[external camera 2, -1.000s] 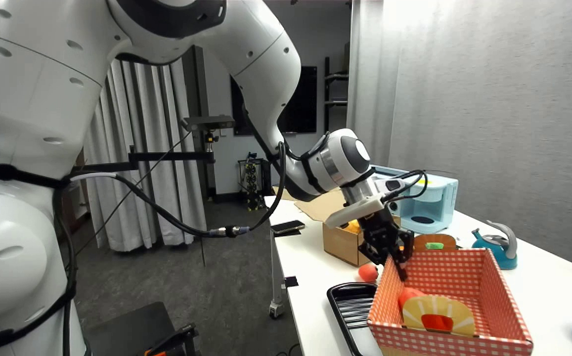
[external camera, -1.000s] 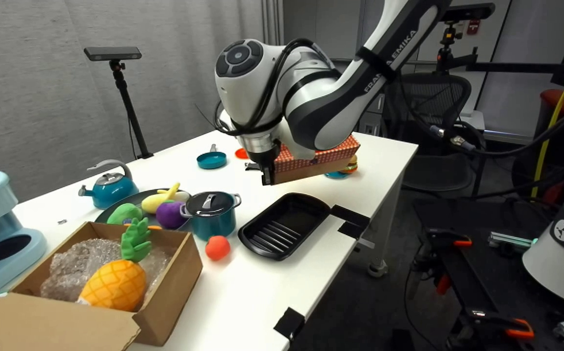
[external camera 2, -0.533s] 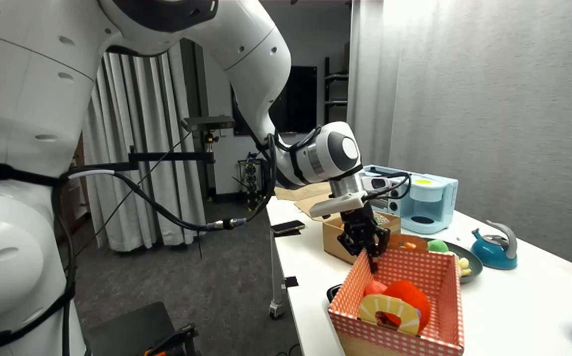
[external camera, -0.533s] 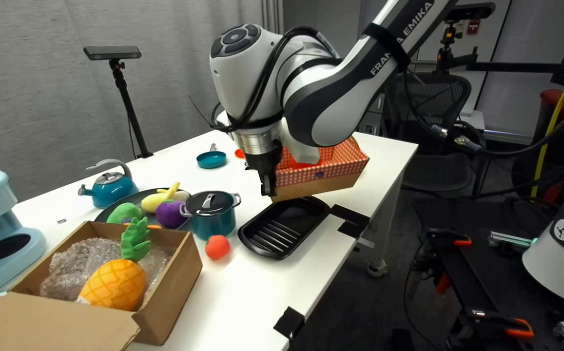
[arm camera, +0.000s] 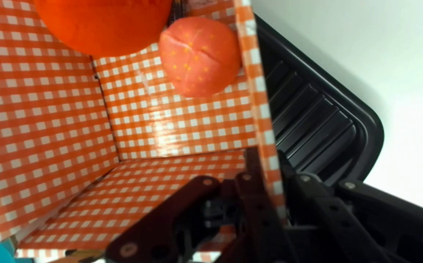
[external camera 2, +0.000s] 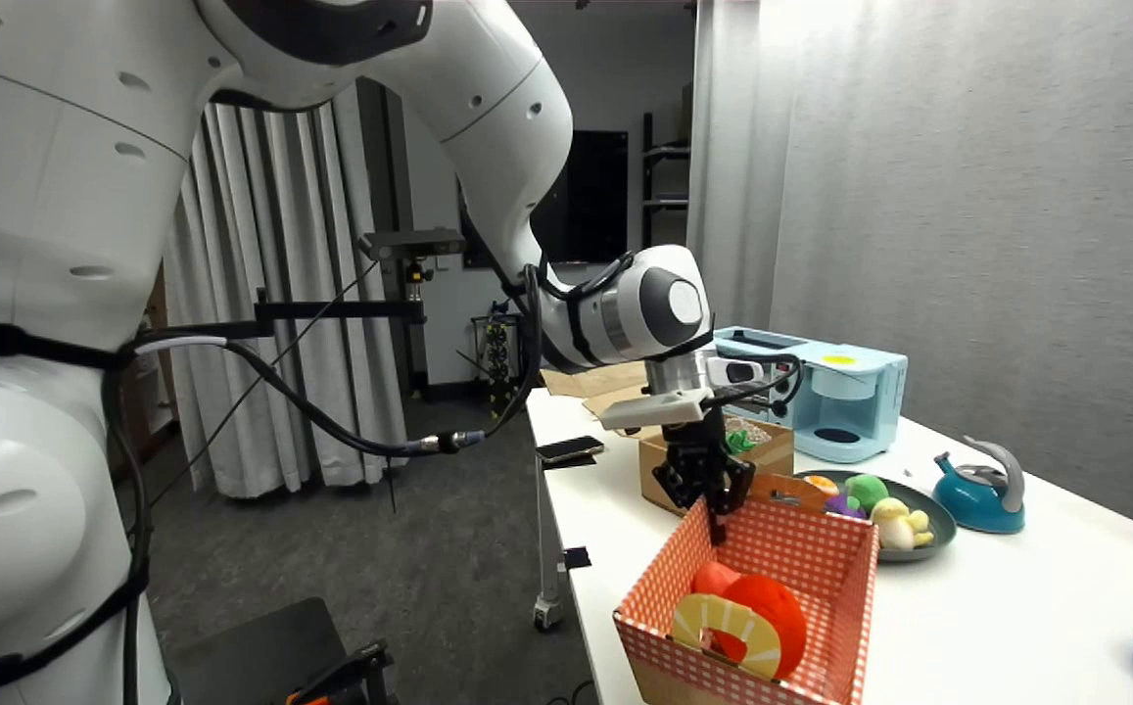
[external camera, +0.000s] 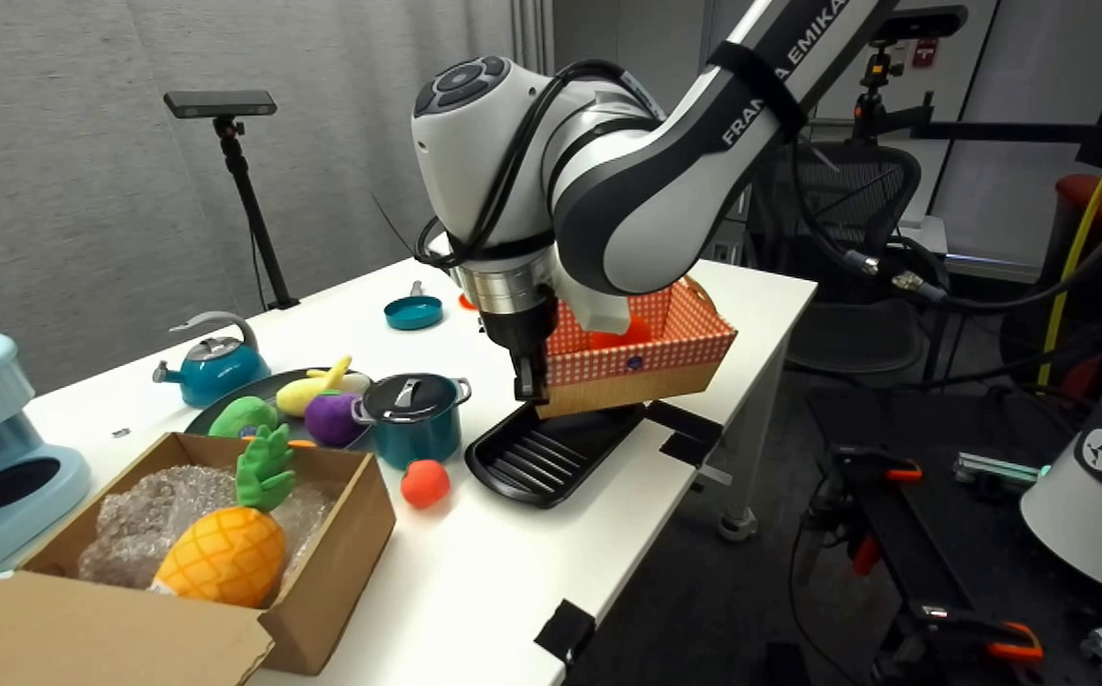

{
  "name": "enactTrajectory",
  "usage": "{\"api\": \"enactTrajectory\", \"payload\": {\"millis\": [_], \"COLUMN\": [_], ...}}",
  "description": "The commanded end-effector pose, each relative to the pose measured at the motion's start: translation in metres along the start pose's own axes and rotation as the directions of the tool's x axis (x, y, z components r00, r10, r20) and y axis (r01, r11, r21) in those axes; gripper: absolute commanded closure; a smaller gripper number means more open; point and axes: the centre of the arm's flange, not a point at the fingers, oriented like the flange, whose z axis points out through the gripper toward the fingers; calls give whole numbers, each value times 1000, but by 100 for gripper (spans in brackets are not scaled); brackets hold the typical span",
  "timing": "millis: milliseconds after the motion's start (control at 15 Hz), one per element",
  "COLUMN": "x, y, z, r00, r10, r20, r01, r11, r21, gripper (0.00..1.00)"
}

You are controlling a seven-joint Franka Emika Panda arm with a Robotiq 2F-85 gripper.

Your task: Move the pineapple plushie from the right box to the left box then put the right box on the black plate

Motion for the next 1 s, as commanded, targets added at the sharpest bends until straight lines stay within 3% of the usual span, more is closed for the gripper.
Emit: {"api": "enactTrajectory", "payload": {"millis": [0, 133, 200, 267, 800, 933], "x": [-10, -8, -8, -9, -11, -12], "y": [6, 4, 3, 2, 3, 4], "z": [-11, -12, -13, -13, -19, -23], "r00": [1000, 1000, 1000, 999, 997, 998], "r10": [-12, -16, -24, -35, -72, -70], "r20": [4, 11, 14, 16, 9, 5], "r01": [11, 16, 23, 35, 72, 70], "r11": [1000, 1000, 1000, 999, 997, 998], "r21": [23, 22, 12, 16, 5, -6], "gripper": [96, 96, 61, 60, 1, 0]}}
